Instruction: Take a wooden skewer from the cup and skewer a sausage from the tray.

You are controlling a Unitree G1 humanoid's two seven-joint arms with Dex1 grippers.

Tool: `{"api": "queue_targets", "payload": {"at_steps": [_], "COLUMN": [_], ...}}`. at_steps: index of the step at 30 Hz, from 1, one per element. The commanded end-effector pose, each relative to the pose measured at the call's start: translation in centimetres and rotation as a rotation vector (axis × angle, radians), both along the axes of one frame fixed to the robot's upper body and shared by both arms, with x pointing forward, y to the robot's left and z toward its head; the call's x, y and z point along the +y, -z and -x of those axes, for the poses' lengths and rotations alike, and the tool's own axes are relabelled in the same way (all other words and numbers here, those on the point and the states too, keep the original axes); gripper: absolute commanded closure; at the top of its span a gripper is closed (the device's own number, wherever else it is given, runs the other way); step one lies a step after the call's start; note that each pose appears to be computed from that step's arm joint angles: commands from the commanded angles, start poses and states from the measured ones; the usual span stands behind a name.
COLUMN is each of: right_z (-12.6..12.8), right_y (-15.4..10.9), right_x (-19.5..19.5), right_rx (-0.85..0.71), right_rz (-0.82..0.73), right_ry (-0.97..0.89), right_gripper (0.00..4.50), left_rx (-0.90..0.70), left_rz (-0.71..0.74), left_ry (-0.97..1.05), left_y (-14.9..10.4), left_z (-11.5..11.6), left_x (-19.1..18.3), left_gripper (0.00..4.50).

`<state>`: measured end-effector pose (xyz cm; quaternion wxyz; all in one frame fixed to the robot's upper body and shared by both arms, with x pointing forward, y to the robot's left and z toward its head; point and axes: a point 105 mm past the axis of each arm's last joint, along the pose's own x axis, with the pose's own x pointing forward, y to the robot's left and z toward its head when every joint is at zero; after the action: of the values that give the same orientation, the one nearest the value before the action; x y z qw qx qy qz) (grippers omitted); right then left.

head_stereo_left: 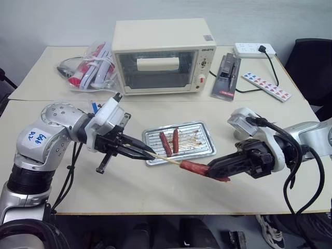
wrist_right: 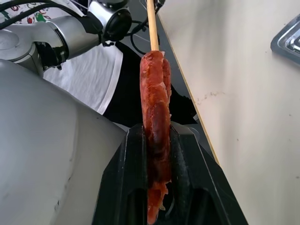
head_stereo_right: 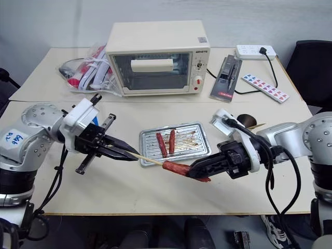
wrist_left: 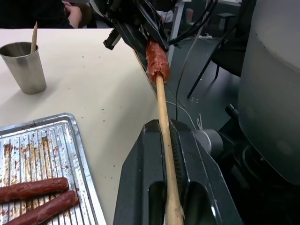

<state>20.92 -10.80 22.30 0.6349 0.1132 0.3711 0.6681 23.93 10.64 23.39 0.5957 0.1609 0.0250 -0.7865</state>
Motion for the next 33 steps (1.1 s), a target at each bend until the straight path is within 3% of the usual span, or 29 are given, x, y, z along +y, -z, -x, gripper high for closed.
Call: {"api": "queue_targets", "payload": {"at_steps": [1, 17, 19, 29, 33], "right_z": [0.4, 0.4, 0.4, -0.4, -1.5], "right_y": [-1.1, -0.8, -0.8, -0.4, -0.9], "right_x": [0.7, 1.1, 1.1, 0.4, 0.0], "right_rx": [-0.032, -0.008, -0.008, -0.027, -0.077], "right_rz": [-0.045, -0.032, -0.028, 0.020, 0.034], "right_ry": [-0.027, -0.011, -0.009, 0.054, 0.109], "right_gripper": [4.12, 4.12, 3.48, 1.12, 1.12], "left_rx": [-0.019, -0.005, -0.001, 0.037, 0.063], "left_rz": [0.012, 0.037, 0.041, 0.061, 0.079], "left_ry": [0.041, 0.063, 0.058, -0.003, -0.064], "left_y": [-0.6, -0.3, -0.3, 0.2, 0.6], "left_z": [0.5, 0.8, 0.7, 0.5, 0.2], "left_x": [-0.8, -1.7, -1.7, -1.0, -0.6], "left_gripper": [4.50, 4.50, 4.50, 4.50, 4.50]}}
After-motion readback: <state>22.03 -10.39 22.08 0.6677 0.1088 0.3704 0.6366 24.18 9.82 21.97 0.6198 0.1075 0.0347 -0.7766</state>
